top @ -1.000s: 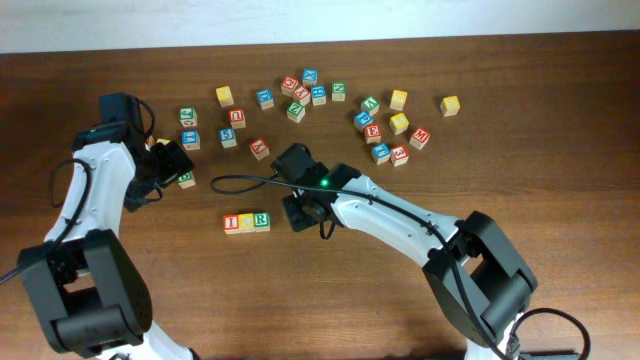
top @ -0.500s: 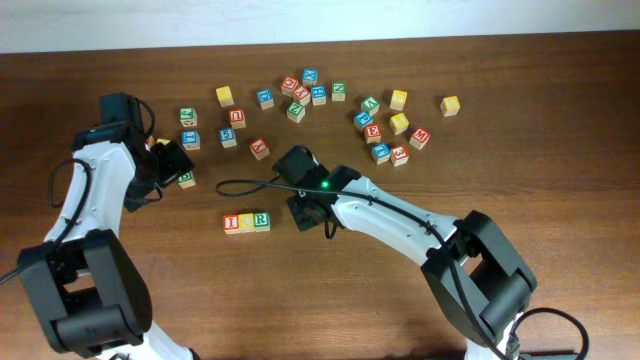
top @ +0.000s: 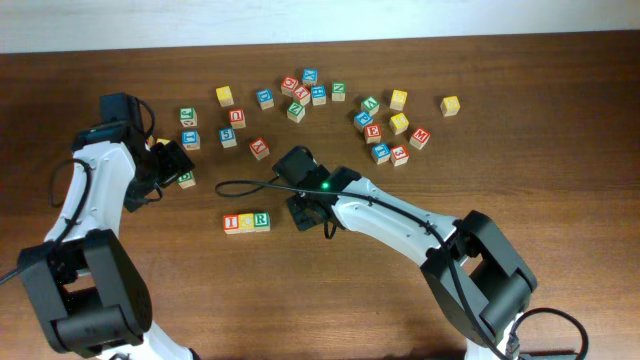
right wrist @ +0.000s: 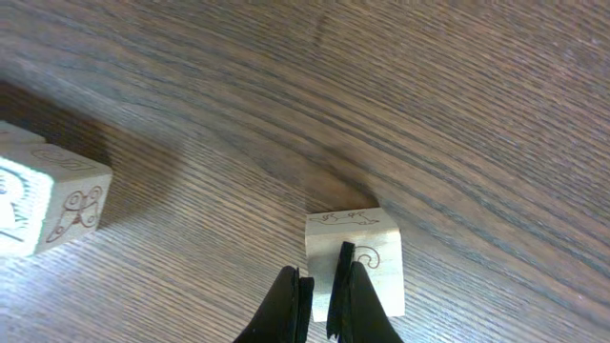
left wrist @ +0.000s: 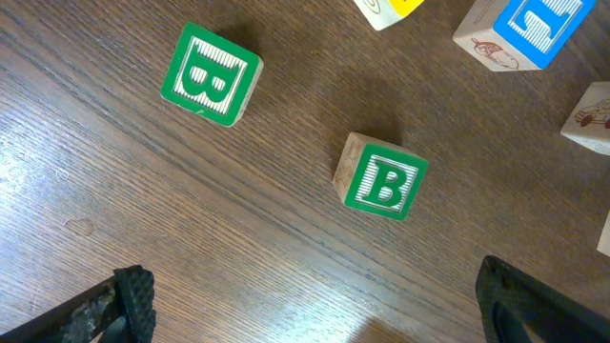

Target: Spell out ICRA

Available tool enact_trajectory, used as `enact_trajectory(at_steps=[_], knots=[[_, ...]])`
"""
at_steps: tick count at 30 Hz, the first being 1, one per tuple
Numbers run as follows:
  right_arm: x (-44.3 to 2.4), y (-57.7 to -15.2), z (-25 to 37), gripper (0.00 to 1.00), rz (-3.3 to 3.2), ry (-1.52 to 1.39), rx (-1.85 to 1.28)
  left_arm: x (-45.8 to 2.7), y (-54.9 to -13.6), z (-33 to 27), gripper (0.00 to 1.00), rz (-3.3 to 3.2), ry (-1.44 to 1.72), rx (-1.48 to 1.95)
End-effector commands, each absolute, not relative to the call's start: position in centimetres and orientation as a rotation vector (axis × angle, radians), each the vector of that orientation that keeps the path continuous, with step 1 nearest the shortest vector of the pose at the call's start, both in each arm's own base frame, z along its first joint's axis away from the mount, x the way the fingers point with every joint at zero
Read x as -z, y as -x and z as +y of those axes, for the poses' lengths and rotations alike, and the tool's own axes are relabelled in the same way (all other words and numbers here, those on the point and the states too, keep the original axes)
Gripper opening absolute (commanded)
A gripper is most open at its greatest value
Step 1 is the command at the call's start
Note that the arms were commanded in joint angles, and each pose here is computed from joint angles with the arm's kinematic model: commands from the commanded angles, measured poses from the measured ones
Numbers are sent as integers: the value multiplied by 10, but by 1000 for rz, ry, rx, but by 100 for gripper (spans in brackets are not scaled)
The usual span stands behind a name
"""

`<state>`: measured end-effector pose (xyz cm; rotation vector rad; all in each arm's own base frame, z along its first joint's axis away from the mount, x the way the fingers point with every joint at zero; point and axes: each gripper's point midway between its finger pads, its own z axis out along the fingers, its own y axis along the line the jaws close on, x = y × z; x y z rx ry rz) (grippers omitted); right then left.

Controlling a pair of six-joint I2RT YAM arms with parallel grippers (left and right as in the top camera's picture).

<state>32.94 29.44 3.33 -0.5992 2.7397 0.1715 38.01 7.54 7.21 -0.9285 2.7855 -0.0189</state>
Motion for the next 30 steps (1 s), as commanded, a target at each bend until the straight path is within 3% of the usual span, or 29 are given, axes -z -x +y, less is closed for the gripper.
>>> enact_trajectory(at_steps=[1,30], knots=[[-23,-318,301,4,2767,660,-222,-73,-382,75,99,2784,917,20],[-55,-329,316,5,2648,720,-240,-73,-382,75,99,2784,917,20]])
